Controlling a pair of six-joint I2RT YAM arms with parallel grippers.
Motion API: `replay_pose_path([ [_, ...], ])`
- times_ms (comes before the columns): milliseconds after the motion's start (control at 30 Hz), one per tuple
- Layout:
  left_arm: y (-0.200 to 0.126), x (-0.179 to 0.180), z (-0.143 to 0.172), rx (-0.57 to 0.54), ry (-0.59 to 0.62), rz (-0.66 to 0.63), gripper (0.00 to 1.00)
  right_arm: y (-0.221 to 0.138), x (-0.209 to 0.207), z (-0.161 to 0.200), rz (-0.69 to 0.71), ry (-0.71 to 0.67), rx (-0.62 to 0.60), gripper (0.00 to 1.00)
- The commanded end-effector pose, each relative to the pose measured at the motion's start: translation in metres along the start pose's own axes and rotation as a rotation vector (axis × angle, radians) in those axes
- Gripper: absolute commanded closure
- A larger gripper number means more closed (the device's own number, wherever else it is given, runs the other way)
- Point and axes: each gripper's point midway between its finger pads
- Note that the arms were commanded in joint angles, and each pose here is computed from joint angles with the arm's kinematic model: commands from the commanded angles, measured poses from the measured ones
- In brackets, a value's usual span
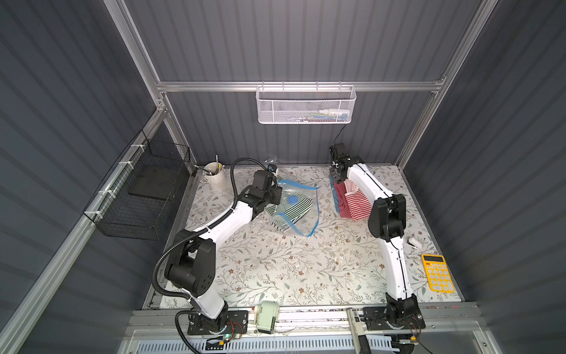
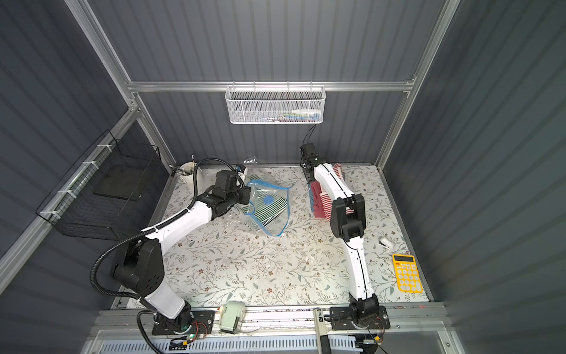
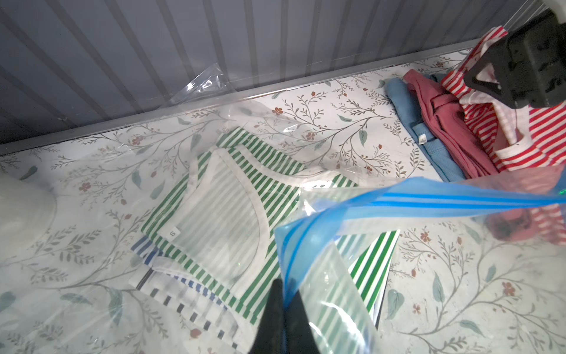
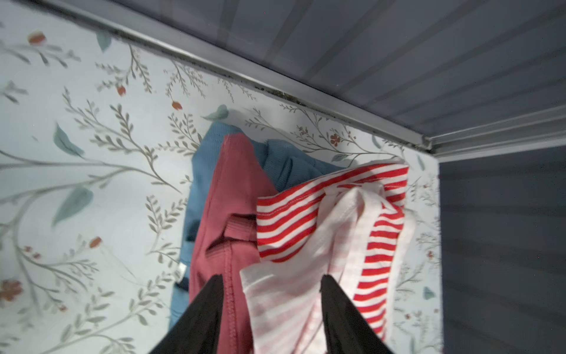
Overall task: Take the tank top out of the vacuum bag
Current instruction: Place the tank top on the tank top, then adjust the tank top at the center of the board.
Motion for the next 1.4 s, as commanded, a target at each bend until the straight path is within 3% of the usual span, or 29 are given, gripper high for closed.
replay_pose_path([
  [0,0.002,-0.001,0.003,0.027,-0.008,0.004,1.0,0.007,-0.001,0.015,0.078,-0.189,0.091,0.48],
  [700,0.005,-0.002,0.006,0.037,-0.008,0.013,1.0,0.027,0.017,0.023,0.053,-0.254,0.11,0.57],
  [900,0.006,-0.003,0.007,0.041,-0.008,0.015,1.0,0.034,0.025,0.027,0.029,-0.26,0.123,0.68],
  [1100,0.006,-0.003,0.007,0.042,-0.008,0.016,1.0,0.033,0.019,0.023,0.049,-0.243,0.117,1.0],
  [1367,0.008,-0.003,0.009,0.049,-0.008,0.015,1.0,0.014,-0.012,0.006,0.114,-0.138,0.058,1.0],
])
Point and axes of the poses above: each gripper's point midway between its finger pads, its own y axis out along the fingers, its own x axis along the line the jaws close on, z = x × y, and after that the axes turned 10 degrees about -y, right-handed
